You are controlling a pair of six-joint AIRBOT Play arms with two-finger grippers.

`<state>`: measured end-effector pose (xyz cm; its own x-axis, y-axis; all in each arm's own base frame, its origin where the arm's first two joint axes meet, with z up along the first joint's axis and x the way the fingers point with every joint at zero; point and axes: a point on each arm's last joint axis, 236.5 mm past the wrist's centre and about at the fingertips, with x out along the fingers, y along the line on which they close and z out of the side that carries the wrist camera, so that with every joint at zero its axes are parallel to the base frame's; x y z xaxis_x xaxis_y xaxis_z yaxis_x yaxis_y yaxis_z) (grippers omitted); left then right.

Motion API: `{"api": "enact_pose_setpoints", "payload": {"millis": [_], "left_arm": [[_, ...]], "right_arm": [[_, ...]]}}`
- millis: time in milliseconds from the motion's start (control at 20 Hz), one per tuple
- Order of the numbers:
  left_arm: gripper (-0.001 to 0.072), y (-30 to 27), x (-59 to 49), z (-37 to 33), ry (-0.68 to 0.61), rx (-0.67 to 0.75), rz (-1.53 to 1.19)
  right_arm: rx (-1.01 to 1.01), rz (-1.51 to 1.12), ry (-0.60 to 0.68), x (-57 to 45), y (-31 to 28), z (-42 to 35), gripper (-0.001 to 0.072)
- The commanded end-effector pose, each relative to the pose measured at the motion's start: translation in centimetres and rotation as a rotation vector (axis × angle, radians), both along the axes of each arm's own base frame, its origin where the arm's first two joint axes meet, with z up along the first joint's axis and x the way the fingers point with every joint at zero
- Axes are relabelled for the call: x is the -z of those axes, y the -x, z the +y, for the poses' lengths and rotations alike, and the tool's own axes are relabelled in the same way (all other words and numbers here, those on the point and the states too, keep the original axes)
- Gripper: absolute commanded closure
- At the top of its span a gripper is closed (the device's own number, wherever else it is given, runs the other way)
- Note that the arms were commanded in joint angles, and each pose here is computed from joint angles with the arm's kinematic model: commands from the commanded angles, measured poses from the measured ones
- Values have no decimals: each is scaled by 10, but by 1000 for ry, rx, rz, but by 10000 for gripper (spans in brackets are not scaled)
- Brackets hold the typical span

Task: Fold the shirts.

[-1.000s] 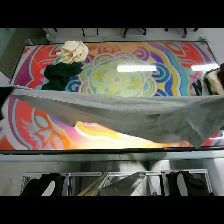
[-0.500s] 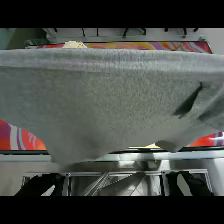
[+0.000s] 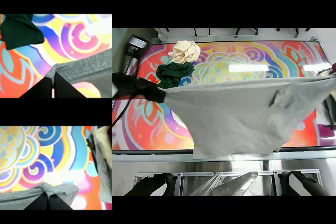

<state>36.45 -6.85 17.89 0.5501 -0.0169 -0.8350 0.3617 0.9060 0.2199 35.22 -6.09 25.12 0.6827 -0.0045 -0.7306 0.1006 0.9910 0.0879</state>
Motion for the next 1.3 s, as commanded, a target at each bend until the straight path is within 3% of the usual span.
{"api": "enact_pose_setpoints", "payload": {"millis": [0, 150, 450, 650, 850, 1250], "left_arm": [[698, -55, 76, -3, 173, -16, 117], [698, -97, 120, -8, 206, -16, 191], [698, -159, 146, -38, 155, 47, 194], [698, -160, 168, -45, 141, 60, 273], [698, -124, 207, -39, 123, 41, 445], [698, -78, 245, -47, 119, -51, 625]], "right_arm": [[3, 10, -35, 75, -65, -3, 695], [-61, -22, -30, 119, -126, 8, 695], [27, -134, -231, 173, -203, 20, 695], [15, -74, -222, 205, -205, 19, 694], [3, -13, -224, 219, -195, 17, 694], [126, 276, -235, 261, -135, -22, 694]]}}
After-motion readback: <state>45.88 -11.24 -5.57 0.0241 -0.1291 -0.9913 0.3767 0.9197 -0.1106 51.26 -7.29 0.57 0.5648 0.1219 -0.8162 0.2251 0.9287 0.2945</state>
